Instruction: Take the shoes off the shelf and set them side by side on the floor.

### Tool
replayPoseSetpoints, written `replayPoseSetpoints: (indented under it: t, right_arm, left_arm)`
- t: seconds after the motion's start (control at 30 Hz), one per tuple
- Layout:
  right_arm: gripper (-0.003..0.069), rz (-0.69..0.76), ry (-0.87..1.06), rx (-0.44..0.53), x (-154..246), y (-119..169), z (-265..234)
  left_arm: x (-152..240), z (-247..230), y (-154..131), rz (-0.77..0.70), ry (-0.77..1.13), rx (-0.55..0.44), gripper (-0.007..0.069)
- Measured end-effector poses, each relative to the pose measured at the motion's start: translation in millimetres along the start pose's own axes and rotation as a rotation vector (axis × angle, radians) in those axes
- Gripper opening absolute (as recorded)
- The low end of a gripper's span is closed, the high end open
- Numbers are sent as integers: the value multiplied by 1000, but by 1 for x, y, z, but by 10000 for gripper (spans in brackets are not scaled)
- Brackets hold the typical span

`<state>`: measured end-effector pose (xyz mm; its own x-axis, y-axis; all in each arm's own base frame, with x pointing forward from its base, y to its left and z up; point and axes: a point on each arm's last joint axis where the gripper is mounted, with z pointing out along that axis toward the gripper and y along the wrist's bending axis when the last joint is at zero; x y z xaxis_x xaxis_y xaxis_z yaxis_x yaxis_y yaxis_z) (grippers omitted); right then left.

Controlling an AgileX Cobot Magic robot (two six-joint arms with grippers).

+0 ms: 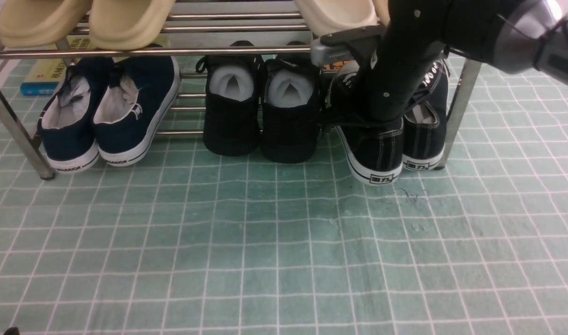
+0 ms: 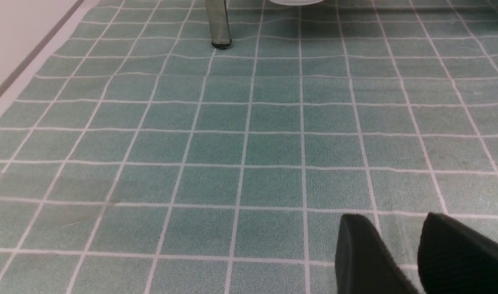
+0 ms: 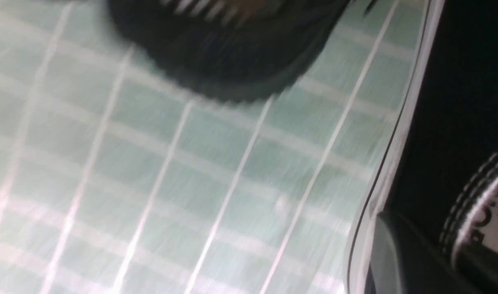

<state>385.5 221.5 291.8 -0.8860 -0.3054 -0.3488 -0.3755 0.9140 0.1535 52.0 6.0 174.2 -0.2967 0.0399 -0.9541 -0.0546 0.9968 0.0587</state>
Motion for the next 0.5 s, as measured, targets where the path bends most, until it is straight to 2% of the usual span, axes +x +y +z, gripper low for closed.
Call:
replayPoseSetpoints:
  t: [0.17,0.5]
  right_arm:
    - [10,6,30,-41,6,6,-25]
    - [10,-35,-86,-63,14,22,-81]
  left_arm:
    - [0,0,0,0,0,0,242]
    - [0,0,0,0,0,0,242]
